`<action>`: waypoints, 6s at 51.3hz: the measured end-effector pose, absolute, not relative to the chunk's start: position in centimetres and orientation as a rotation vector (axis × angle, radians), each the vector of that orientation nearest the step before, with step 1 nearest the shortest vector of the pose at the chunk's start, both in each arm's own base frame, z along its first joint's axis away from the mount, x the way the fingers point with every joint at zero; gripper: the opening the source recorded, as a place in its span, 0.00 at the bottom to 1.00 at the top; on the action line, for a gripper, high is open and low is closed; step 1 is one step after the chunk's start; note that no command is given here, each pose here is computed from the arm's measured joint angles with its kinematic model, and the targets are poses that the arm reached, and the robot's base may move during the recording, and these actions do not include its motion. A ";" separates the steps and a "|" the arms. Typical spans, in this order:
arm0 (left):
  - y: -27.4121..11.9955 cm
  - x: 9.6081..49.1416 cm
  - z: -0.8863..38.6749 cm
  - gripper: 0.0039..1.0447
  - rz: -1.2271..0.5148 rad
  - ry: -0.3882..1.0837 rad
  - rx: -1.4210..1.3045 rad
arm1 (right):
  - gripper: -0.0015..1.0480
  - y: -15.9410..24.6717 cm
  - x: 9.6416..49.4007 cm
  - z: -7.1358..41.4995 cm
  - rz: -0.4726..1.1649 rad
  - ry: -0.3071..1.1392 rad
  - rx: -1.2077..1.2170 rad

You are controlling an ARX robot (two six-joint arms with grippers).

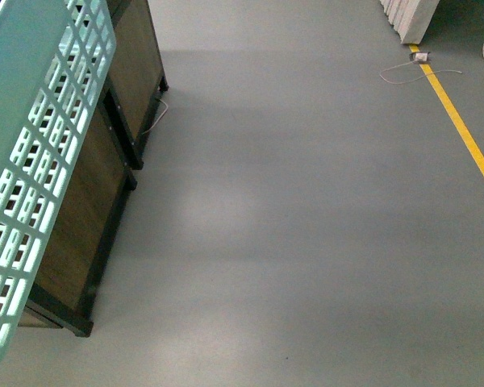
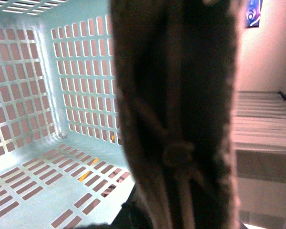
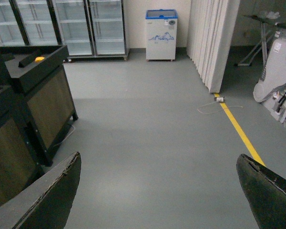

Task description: Pick lemon and mango into basket

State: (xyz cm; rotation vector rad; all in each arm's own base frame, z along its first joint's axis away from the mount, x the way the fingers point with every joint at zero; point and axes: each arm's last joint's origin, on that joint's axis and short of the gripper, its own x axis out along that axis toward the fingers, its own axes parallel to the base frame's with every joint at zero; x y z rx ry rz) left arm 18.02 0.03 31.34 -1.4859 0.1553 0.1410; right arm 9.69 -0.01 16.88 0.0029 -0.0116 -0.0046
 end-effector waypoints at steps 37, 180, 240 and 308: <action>0.0 18.1 31.3 0.04 0.139 0.159 -1.488 | 0.92 0.0 9.7 16.9 0.000 -0.012 0.003; 0.0 18.0 31.4 0.04 0.140 0.155 -1.481 | 0.92 0.0 9.7 16.9 0.002 -0.012 0.003; -20.2 30.4 28.1 0.04 -0.306 0.856 -0.925 | 0.92 0.0 9.7 16.9 0.000 -0.012 0.003; -23.6 28.4 29.0 0.04 -0.474 0.875 -0.917 | 0.92 -9.1 14.2 16.8 -0.193 0.391 0.222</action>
